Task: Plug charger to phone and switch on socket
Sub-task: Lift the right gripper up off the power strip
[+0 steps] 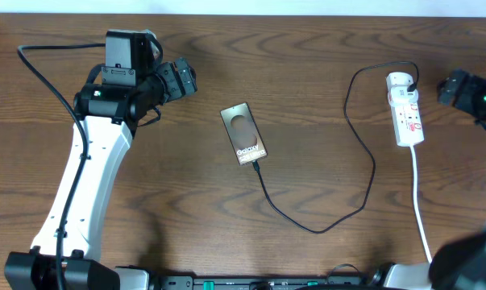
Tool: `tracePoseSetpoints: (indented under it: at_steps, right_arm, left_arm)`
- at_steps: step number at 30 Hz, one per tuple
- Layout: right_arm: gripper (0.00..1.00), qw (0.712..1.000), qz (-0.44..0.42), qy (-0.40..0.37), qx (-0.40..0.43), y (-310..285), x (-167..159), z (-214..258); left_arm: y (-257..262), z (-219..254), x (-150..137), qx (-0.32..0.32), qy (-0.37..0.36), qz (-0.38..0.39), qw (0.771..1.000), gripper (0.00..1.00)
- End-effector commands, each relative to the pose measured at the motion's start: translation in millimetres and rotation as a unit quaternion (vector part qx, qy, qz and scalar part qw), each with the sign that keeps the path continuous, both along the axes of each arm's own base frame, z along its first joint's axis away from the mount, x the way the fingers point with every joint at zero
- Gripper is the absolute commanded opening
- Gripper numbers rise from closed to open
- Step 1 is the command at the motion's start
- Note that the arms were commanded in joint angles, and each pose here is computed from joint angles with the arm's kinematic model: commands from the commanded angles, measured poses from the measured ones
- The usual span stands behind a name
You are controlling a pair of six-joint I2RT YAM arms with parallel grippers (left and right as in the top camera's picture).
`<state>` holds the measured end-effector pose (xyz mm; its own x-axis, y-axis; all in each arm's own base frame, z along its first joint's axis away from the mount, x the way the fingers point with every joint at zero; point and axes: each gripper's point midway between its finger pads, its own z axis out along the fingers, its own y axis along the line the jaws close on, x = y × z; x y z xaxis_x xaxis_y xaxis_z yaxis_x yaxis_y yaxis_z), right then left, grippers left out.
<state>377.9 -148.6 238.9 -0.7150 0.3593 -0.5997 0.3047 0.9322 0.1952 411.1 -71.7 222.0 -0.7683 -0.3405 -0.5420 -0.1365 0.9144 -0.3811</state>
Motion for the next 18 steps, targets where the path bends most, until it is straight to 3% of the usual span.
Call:
tracePoseSetpoints:
  at_steps: [1, 4, 8, 13, 18]
  right_arm:
    - [0.99, 0.997, 0.066, -0.030, -0.015, 27, -19, 32]
    - [0.99, 0.992, 0.116, -0.055, -0.014, 55, -45, 58]
    - [0.99, 0.991, 0.113, -0.072, 0.006, 79, -78, 80]
    - [0.99, 0.995, 0.073, -0.036, 0.056, 100, -122, 79]
    - [0.99, 0.997, 0.059, -0.001, 0.047, 103, -148, 72]
  left_arm:
    - [4, 2, 2, 0.008, -0.003, 0.003, 1.000, 0.97]
    - [4, 2, 2, 0.008, -0.003, 0.003, 1.000, 0.97]
    - [4, 2, 2, 0.008, -0.003, 0.003, 1.000, 0.97]
    - [4, 2, 2, 0.008, -0.003, 0.003, 1.000, 0.97]
    - [4, 2, 2, 0.008, -0.003, 0.003, 1.000, 0.97]
